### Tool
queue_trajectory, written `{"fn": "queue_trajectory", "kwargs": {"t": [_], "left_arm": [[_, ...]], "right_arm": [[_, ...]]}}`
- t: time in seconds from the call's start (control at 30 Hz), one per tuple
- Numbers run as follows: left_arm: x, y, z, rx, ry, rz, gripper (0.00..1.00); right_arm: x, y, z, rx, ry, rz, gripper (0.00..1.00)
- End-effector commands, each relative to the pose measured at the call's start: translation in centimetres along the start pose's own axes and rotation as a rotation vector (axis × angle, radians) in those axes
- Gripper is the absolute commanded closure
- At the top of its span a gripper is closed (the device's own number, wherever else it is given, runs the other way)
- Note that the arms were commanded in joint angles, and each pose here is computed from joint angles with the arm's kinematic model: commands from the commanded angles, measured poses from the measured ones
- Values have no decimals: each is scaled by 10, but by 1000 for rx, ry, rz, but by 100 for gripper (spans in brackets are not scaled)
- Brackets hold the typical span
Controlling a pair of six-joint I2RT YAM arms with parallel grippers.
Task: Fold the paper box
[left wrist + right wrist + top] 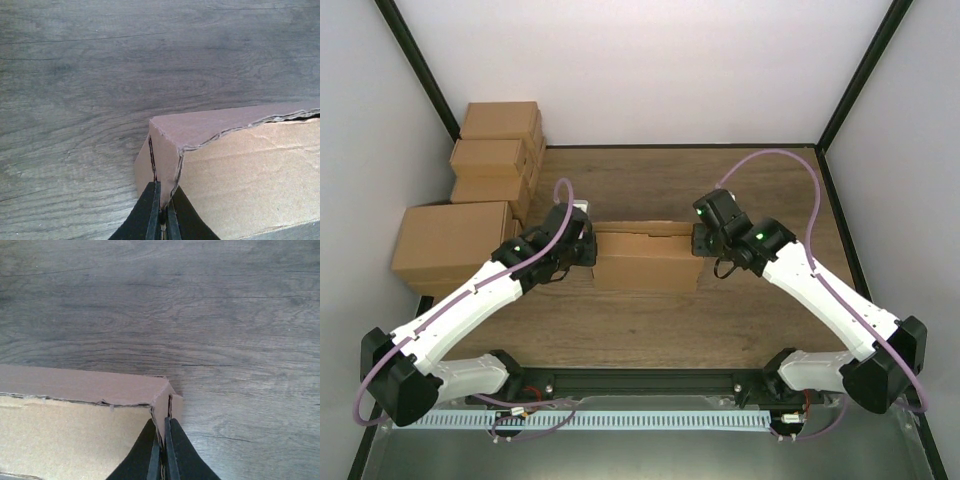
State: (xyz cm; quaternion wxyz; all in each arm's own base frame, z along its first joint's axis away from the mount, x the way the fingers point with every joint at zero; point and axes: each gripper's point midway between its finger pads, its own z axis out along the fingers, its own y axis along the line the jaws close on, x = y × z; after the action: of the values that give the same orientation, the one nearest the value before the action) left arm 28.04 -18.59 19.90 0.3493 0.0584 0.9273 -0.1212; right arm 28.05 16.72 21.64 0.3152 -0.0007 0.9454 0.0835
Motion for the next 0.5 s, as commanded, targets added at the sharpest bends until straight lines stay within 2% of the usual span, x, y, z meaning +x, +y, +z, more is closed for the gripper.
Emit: {"fn": "queue_trajectory", "kwargs": {"t": [0.0,0.17,0.47], "left_arm": [[23,3,2,-4,81,17,96],[22,4,1,-7,77,18,96],[32,3,4,14,95,6,96]], "right_arm": [[43,-43,9,228,151,-65,99],[48,-44,10,248,164,-78,99],[82,-34,20,226,230,-72,99]]}}
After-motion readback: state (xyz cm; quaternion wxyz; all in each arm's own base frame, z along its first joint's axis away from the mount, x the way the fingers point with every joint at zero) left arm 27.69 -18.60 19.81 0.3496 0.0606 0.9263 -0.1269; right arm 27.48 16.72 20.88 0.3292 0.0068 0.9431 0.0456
